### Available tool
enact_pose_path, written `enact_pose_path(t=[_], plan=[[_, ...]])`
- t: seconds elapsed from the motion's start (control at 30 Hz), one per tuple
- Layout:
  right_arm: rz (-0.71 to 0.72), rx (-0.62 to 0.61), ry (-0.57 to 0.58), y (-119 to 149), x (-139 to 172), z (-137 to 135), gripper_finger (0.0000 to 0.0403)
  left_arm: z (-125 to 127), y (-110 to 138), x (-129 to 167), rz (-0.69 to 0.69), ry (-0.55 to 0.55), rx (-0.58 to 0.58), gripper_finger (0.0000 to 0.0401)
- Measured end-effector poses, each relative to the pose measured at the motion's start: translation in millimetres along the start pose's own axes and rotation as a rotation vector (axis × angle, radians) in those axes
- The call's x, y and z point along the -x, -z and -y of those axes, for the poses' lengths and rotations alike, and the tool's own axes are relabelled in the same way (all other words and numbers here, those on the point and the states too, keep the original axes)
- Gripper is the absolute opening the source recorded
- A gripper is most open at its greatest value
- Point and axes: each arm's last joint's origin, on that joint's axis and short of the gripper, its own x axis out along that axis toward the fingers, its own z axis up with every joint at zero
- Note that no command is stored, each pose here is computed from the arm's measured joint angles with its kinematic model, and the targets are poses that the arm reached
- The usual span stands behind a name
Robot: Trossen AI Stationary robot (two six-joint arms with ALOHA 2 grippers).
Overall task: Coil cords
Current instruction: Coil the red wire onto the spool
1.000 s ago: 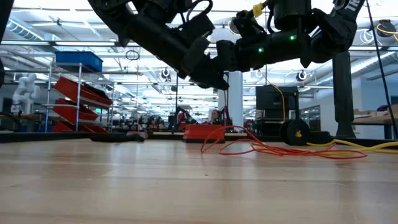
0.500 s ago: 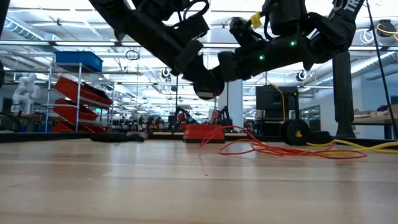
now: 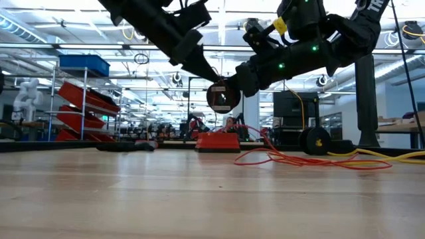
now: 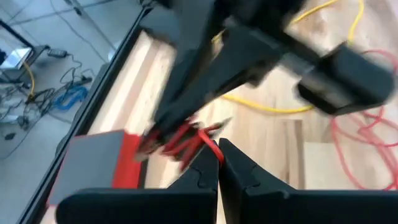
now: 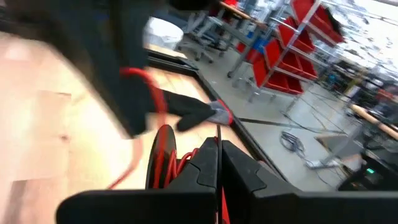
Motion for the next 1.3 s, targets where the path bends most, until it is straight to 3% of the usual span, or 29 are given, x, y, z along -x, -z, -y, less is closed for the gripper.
enact_pose_path(t=[0.5,0.87,1.03,1.3], plan=[[-0.007,0.033,-0.162,-20.7,20.0,8.1,0.0,-18.0,19.2,-3.5,-0.178,-0.029,-0.017,0.0001],[0.149,-0.047,-0.291,-39.7,28.4,7.7,0.0,-17.8,9.9,-6.1,-0.04,0.038,0.027,0.0019],[0.188,-0.069,-0.284,-43.6,28.8,8.9,0.0,-15.5,17.1,-8.0,-0.022,0.05,0.032,0.0033],[0.205,-0.091,-0.141,-49.7,31.4,10.6,0.0,-11.1,26.1,-10.6,0.095,0.101,0.065,0.0036]])
